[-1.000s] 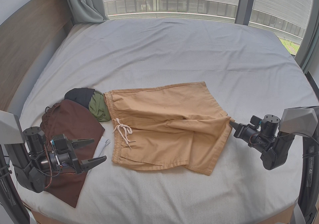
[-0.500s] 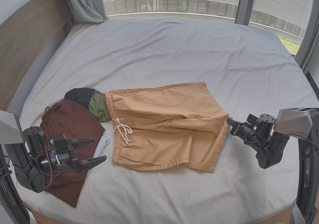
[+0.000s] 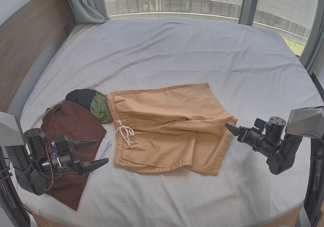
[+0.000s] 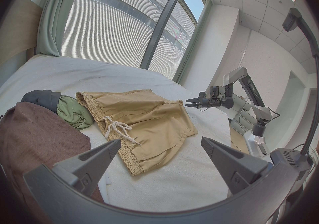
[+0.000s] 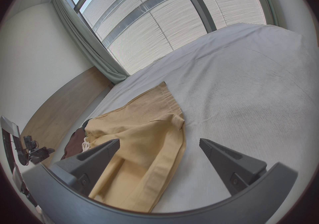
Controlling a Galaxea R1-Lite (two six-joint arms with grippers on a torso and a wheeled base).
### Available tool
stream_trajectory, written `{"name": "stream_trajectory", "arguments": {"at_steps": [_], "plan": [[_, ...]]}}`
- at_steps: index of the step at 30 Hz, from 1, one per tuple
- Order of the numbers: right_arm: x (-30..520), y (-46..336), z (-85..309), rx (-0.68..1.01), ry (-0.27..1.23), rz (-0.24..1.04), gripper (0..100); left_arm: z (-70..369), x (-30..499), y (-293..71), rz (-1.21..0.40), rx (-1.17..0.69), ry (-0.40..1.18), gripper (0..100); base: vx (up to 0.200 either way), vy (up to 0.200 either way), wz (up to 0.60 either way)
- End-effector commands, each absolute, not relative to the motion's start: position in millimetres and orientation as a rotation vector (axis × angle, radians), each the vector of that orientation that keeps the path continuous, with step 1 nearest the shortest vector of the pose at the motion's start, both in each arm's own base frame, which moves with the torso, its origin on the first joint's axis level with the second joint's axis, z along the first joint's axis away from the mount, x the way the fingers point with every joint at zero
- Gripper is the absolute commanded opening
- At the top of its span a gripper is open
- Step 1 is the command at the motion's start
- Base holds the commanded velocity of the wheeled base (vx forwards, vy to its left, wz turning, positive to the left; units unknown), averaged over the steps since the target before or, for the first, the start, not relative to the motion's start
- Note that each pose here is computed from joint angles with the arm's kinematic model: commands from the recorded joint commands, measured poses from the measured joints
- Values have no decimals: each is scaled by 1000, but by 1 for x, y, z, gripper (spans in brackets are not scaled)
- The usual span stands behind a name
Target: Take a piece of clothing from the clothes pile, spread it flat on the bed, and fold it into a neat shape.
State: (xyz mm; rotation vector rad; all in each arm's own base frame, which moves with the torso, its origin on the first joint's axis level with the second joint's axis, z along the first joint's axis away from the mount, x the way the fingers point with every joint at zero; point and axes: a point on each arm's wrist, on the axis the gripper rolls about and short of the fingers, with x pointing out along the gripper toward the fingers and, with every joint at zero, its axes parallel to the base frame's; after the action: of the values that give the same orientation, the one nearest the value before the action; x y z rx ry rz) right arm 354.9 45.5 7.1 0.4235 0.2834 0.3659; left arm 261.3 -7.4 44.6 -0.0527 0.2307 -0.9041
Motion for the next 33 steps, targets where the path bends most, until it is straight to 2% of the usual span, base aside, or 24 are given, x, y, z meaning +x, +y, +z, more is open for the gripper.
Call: {"name": "stream_trajectory", "arguments": {"at_steps": [1,11,17,33], "plan": [[335,49,21,422,303,392,100,45,261,-7,-903,-51,229,100,0,0,0],[288,67,-5,412,525,471,100,45,262,-7,-904,-49,226,100,0,0,0],[278,74,-12,419,587,523,100,45,262,-7,-904,-47,224,100,0,0,0],[274,88,-44,418,696,546,100,46,262,-7,-904,-46,221,100,0,0,0]]}}
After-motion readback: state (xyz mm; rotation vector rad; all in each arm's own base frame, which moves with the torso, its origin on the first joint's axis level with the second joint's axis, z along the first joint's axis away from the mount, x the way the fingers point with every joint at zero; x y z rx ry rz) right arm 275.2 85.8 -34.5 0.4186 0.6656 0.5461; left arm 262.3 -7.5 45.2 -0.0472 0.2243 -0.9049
